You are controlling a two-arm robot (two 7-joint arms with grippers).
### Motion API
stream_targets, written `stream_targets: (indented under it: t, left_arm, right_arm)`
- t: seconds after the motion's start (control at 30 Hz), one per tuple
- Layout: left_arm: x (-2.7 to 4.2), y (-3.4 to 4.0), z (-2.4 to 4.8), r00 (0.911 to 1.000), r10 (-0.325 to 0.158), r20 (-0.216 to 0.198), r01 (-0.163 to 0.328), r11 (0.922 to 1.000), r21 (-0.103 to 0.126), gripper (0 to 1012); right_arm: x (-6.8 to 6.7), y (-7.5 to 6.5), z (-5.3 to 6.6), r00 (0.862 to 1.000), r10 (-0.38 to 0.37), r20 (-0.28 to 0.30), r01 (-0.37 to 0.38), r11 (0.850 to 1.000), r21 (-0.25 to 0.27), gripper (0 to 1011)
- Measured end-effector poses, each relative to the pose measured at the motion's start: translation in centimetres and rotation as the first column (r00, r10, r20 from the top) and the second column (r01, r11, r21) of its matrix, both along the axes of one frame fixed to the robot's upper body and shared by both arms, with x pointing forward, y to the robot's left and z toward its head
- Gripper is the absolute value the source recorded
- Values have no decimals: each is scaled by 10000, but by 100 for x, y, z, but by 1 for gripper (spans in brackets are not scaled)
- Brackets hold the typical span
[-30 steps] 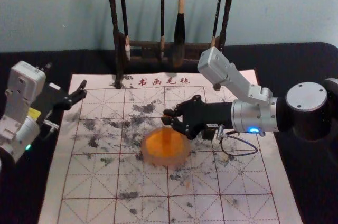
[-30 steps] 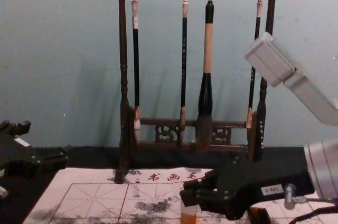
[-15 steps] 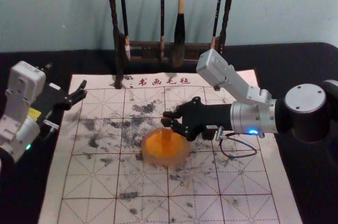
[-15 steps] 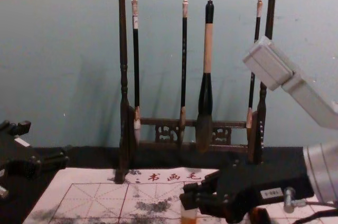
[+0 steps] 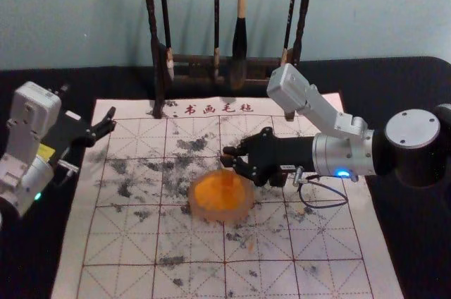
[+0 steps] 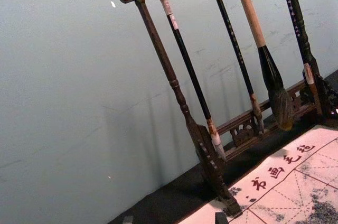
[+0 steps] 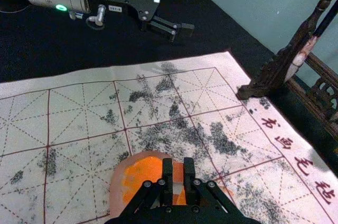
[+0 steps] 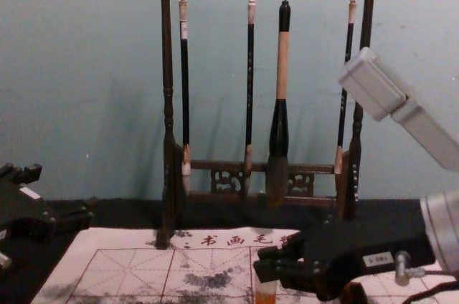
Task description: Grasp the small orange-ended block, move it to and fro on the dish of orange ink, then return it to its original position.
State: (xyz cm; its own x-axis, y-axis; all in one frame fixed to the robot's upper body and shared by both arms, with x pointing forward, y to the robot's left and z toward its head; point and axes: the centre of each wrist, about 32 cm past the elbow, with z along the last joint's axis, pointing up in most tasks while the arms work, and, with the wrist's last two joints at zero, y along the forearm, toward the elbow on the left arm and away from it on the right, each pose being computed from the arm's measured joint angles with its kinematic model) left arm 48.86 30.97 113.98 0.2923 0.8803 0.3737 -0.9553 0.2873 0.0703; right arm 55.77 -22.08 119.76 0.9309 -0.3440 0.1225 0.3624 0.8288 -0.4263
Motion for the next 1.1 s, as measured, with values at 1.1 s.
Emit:
stream_targets:
  t: [1.1]
  left_arm:
    - [0, 0, 0, 10000, 0, -1, 0, 10000, 0, 1001]
  right_arm:
    - [-170, -74, 19, 9986, 473, -228, -469, 9988, 156, 119]
